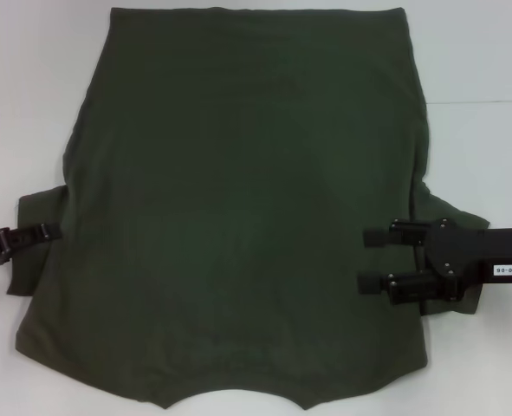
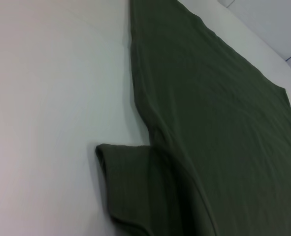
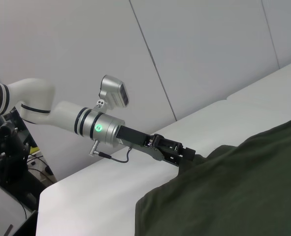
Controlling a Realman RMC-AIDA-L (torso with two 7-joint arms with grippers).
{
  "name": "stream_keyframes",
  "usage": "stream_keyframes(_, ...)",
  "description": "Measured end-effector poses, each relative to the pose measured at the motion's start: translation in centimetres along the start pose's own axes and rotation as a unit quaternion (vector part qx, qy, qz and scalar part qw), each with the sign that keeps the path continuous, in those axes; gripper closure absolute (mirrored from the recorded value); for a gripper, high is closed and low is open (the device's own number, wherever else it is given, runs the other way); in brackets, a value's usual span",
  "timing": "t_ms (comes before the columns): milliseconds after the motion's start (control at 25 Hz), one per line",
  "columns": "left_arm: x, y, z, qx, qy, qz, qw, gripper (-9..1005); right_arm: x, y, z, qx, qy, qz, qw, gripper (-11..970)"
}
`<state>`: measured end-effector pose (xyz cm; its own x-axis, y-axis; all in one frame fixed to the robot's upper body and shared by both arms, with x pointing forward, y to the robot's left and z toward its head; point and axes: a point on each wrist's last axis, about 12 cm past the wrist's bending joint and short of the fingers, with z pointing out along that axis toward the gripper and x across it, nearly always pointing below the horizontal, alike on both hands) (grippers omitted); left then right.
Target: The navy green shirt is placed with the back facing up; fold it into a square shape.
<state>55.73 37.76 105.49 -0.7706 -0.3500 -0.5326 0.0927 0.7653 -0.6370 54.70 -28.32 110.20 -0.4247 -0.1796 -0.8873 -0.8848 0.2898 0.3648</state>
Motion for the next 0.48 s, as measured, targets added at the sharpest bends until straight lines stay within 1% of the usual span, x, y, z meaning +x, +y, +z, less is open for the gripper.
stream_keyframes(400, -0.11, 0.12, 0.10, -0.008, -0.005, 0.001, 1.000, 298, 0.01, 0.02, 0.05, -0.001, 0.000, 0.000, 1.000, 79)
stream_keyframes(480, -0.12, 0.15, 0.11, -0.009, -0.005, 0.001, 1.000, 380, 0.02, 0.03, 0.06, -0.001, 0.000, 0.000, 1.000, 80)
